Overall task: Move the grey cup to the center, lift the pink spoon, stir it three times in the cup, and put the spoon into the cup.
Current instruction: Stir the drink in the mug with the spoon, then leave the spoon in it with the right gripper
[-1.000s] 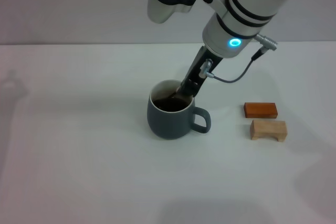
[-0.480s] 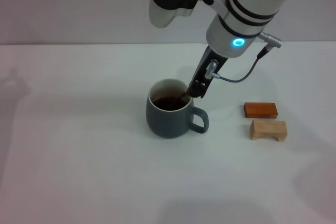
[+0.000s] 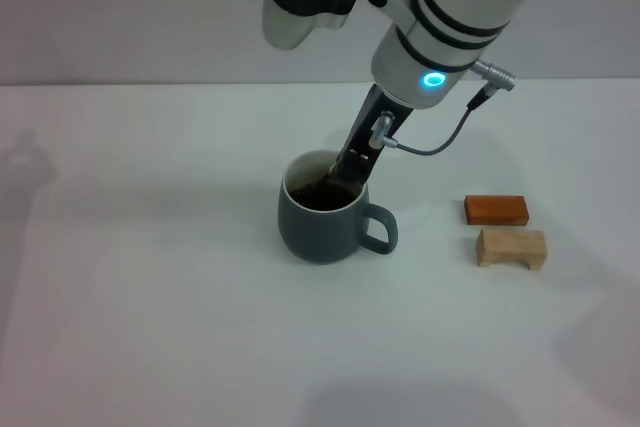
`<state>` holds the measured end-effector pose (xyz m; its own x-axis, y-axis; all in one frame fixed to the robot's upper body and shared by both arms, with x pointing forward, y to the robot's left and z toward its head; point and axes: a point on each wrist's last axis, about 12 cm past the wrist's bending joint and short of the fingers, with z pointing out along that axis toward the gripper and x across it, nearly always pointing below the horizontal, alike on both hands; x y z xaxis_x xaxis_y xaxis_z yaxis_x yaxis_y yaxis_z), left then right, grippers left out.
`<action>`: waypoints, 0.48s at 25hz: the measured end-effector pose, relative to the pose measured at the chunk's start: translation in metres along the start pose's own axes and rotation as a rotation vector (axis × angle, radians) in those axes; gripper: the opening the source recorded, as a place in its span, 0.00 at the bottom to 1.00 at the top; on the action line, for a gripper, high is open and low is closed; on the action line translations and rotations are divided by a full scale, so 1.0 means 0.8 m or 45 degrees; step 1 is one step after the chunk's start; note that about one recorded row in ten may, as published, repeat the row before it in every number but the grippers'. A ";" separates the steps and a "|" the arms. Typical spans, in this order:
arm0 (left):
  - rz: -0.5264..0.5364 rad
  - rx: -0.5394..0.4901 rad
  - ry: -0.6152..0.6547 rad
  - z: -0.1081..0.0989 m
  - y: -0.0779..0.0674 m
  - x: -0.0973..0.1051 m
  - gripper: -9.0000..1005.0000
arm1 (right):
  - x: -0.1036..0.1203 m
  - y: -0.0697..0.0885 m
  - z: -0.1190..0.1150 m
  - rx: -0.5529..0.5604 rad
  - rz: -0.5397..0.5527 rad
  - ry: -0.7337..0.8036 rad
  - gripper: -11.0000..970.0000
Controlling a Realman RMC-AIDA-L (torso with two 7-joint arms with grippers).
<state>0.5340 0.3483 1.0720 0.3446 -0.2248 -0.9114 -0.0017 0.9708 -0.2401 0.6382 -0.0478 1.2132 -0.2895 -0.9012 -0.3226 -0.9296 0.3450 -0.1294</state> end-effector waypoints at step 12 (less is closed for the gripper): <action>-0.012 -0.005 0.000 -0.002 0.001 0.000 0.01 | 0.008 0.007 0.000 -0.043 -0.007 0.086 0.18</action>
<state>0.5328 0.3494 1.0715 0.3449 -0.2336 -0.9091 -0.0020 0.9684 -0.2495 0.6313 -0.0514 1.2105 -0.2982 -0.9190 -0.2579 -0.9381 0.3321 -0.0987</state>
